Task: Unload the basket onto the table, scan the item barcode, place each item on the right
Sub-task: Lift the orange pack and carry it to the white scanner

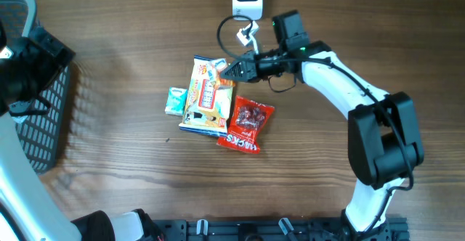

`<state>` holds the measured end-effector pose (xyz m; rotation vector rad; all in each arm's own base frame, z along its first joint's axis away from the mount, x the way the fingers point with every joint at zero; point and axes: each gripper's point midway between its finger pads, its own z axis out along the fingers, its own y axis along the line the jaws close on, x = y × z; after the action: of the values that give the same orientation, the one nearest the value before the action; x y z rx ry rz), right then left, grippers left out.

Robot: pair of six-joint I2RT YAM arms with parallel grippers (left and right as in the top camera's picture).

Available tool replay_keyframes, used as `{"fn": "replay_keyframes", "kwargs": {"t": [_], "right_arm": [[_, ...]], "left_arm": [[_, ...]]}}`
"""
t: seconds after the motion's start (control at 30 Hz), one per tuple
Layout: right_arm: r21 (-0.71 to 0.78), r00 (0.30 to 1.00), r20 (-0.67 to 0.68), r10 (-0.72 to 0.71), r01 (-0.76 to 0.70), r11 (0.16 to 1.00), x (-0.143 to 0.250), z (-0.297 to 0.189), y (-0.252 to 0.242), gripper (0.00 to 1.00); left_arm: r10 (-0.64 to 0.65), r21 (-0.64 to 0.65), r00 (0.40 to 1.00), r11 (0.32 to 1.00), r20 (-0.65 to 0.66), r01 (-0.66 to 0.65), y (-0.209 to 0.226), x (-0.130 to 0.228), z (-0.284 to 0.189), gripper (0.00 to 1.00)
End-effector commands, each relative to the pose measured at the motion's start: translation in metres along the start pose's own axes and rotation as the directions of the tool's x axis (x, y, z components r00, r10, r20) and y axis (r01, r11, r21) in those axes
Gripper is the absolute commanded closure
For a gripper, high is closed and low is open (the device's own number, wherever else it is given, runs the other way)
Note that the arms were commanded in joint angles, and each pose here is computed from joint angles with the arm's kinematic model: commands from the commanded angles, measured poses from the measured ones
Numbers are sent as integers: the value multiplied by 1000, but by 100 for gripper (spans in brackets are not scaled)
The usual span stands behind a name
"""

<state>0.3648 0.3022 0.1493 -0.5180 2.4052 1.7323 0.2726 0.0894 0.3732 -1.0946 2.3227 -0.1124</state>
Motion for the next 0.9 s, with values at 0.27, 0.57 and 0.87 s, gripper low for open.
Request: {"fn": "replay_keyframes", "kwargs": {"t": [0.27, 0.57, 0.87], "right_arm": [[-345, 997, -36, 72, -80, 935, -45, -66, 85, 96], [-333, 996, 27, 79, -65, 941, -62, -116, 100, 96], [-329, 1000, 2, 20, -18, 944, -54, -116, 100, 96]], "left_arm": [[10, -6, 1000, 1000, 16, -10, 2, -3, -3, 0], [10, -6, 1000, 1000, 16, -10, 2, -3, -3, 0], [10, -6, 1000, 1000, 16, -10, 2, -3, -3, 0]]}}
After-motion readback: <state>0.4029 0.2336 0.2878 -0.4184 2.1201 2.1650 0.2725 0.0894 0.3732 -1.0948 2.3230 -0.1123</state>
